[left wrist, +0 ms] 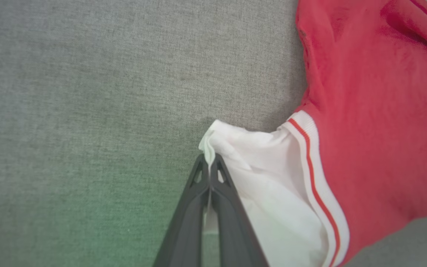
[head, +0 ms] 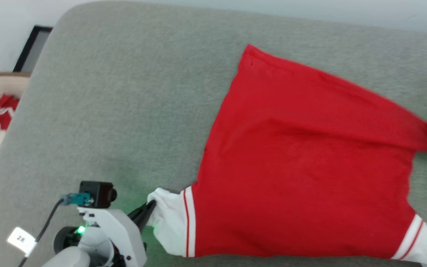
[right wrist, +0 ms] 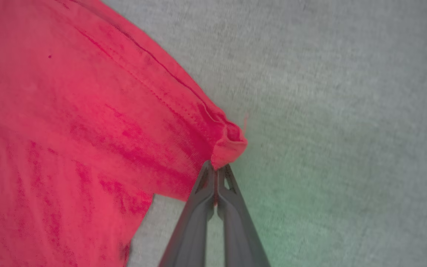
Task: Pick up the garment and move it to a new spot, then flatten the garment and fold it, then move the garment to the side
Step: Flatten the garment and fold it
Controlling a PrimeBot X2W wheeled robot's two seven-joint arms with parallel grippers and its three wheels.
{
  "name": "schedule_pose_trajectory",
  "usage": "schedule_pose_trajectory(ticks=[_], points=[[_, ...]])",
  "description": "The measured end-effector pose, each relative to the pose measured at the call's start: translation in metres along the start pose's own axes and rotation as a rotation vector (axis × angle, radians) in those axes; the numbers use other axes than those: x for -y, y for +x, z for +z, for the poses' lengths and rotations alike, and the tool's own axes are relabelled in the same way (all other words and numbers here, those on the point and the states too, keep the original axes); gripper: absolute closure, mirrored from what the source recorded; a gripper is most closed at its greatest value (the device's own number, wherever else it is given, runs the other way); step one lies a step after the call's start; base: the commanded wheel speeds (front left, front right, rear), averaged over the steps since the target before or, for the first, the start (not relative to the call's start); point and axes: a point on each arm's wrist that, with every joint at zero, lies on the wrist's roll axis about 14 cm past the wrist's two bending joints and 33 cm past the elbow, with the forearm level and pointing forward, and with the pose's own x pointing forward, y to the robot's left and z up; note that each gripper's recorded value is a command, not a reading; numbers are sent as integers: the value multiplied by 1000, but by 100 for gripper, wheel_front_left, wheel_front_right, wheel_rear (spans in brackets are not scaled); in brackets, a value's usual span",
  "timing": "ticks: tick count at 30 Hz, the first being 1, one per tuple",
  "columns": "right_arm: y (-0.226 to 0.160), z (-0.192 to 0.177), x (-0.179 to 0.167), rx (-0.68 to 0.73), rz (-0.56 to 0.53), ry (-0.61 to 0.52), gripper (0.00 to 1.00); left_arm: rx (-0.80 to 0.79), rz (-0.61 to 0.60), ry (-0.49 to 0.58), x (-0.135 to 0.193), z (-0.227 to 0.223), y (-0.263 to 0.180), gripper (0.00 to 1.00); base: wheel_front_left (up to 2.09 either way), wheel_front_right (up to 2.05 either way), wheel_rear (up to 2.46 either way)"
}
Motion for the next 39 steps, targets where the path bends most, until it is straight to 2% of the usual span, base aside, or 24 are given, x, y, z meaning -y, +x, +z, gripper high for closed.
schedule_pose_trajectory(ticks=[5, 13, 17, 21, 22, 23, 24, 25, 26, 35, 39], points=[[-30, -47, 8, -4, -8, 65, 100, 10, -2, 20, 3, 6, -1, 100, 0, 0, 0], [-59, -123, -1, -31, -16, 205, 100, 33, -39, 49, 16, 14, -4, 100, 0, 0, 0], [-61, -144, -9, -34, -19, 258, 100, 29, -46, 54, 18, 10, -5, 100, 0, 0, 0], [-57, -150, -11, -28, -30, 279, 100, 32, -53, 51, 19, 11, -5, 100, 0, 0, 0], [-56, -151, -10, -28, -36, 274, 93, 30, -51, 51, 18, 11, -5, 100, 0, 0, 0], [-55, -151, -10, -29, -38, 273, 72, 30, -51, 51, 18, 10, -5, 100, 0, 0, 0], [-54, -152, -9, -34, -46, 259, 56, 31, -51, 51, 18, 11, -5, 100, 0, 0, 0], [-53, -151, -9, -34, -49, 250, 11, 31, -50, 52, 17, 10, -5, 100, 0, 0, 0], [-53, -151, -9, -33, -49, 250, 0, 33, -49, 52, 17, 10, -5, 100, 0, 0, 0], [-76, -136, -1, -2, -66, 199, 0, 31, -55, 52, 18, 7, -8, 100, 0, 0, 0], [-96, -113, -2, 68, -65, 171, 0, 34, -62, 49, 20, 6, -10, 100, 0, 0, 0]])
